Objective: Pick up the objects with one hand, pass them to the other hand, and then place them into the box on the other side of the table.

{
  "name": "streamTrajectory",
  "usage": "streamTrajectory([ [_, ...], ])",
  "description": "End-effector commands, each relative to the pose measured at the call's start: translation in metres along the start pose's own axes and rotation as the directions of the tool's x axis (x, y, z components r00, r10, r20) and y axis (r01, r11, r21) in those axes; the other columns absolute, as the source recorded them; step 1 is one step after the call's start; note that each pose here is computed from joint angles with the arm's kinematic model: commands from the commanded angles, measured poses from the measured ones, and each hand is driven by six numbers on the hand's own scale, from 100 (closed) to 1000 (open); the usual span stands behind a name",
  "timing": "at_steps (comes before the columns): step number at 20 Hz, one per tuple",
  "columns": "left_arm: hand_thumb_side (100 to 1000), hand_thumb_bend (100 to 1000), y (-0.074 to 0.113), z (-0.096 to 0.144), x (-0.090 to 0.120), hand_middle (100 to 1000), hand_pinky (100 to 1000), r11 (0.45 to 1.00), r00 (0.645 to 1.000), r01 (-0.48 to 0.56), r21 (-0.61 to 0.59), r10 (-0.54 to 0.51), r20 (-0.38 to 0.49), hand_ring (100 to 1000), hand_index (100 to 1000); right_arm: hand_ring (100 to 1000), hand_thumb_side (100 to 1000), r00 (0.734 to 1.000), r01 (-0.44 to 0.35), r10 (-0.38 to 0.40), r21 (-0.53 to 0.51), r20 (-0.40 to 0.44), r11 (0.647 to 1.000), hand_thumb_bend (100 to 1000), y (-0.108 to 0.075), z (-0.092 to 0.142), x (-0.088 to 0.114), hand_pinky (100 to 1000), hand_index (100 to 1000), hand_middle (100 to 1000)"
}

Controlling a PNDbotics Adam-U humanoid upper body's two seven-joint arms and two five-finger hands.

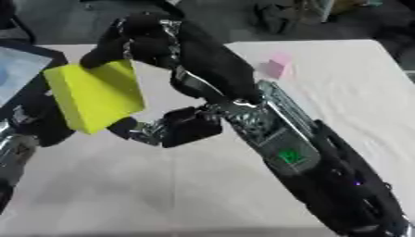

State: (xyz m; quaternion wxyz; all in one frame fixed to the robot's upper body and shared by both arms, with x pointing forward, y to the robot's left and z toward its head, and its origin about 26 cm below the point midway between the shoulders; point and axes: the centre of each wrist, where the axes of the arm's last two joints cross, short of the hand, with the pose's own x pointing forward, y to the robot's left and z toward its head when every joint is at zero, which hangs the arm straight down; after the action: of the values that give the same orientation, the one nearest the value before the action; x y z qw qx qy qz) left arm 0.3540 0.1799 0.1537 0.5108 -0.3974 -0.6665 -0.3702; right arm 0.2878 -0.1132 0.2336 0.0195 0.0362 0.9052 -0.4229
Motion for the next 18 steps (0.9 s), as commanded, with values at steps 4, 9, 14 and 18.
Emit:
streamTrajectory([
  [4,562,762,-0.0066,-0.0120,0.0117,763,713,0.997,1.000,0.013,-0.079,-0.013,0.005,769,866,678,115,0.999,-0.003,0.004,-0.020,0.039,1.000,171,-0.0061,-0.0068,0.0037,750,718,580],
  [9,562,760,-0.0091,-0.0144,0.0126,759,713,0.994,1.000,0.010,-0.113,-0.010,0.001,767,866,680,113,0.999,0.001,0.000,-0.024,0.038,1.000,168,-0.0055,-0.0066,0.0040,757,717,579],
  [14,555,756,-0.0090,-0.0129,0.0110,753,713,0.992,1.000,0.007,-0.129,-0.008,-0.005,763,861,682,107,0.999,0.005,-0.004,-0.019,0.042,1.000,150,-0.0052,-0.0054,0.0040,762,717,579],
  [18,551,759,-0.0080,-0.0103,0.0096,754,713,0.991,1.000,0.004,-0.132,-0.004,0.002,764,861,681,110,0.999,0.011,-0.010,-0.016,0.037,1.000,137,-0.0050,-0.0036,0.0038,752,716,578],
])
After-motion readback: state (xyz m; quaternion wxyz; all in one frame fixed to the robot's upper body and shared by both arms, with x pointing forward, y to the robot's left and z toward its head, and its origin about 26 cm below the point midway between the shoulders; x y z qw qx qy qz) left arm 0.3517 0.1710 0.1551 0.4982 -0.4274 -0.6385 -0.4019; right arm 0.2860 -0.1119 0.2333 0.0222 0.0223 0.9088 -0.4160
